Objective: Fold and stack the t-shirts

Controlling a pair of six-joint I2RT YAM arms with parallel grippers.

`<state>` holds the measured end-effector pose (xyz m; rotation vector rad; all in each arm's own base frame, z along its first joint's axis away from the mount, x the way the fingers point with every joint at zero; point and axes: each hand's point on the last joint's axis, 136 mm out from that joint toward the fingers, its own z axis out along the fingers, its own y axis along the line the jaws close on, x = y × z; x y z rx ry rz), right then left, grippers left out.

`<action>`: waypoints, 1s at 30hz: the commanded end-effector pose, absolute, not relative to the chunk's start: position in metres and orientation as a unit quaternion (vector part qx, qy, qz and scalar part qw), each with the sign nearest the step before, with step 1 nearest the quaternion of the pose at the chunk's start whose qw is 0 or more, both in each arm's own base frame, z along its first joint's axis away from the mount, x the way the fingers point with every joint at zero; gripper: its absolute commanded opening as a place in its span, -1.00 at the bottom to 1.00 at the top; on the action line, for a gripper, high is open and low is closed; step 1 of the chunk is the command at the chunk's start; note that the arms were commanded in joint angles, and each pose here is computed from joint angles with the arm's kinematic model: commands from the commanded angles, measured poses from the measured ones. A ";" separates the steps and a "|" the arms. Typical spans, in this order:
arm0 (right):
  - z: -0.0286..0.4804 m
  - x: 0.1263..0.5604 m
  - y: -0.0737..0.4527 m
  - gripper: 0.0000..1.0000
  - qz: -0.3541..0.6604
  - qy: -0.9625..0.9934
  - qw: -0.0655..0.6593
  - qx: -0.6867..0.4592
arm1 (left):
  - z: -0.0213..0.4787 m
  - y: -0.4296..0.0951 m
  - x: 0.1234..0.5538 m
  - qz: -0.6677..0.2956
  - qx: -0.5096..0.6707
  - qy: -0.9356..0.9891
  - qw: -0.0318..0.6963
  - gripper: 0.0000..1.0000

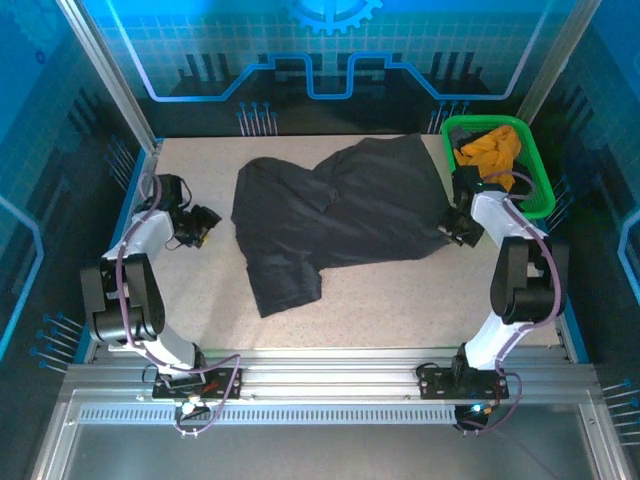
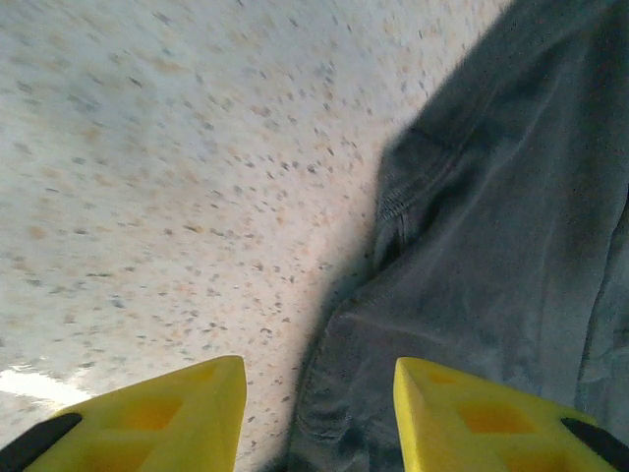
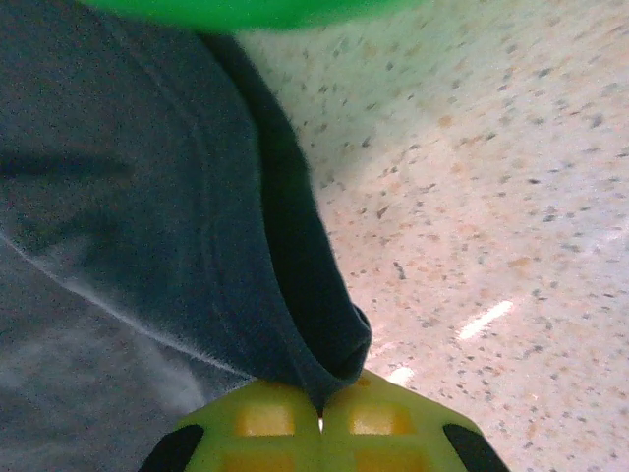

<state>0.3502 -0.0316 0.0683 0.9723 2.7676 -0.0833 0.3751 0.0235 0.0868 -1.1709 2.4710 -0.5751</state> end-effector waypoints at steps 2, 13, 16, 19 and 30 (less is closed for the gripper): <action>0.064 0.349 -0.025 -1.00 -0.021 0.948 0.075 0.307 | 0.066 -0.025 0.371 -0.234 -0.356 0.896 0.129 -0.13; 0.060 0.351 -0.021 -1.00 -0.015 0.952 0.064 0.298 | 0.032 -0.025 0.346 -0.186 -0.392 0.896 0.096 -0.45; 0.057 0.350 -0.020 -1.00 -0.014 0.953 0.060 0.298 | 0.025 -0.031 0.350 -0.201 -0.394 0.892 0.090 -0.44; 0.056 0.349 -0.019 -1.00 -0.011 0.952 0.057 0.300 | 0.020 -0.040 0.355 -0.214 -0.391 0.891 0.090 -0.42; 0.054 0.348 -0.017 -1.00 -0.010 0.951 0.052 0.306 | 0.008 -0.069 0.365 -0.218 -0.362 0.905 0.054 -0.38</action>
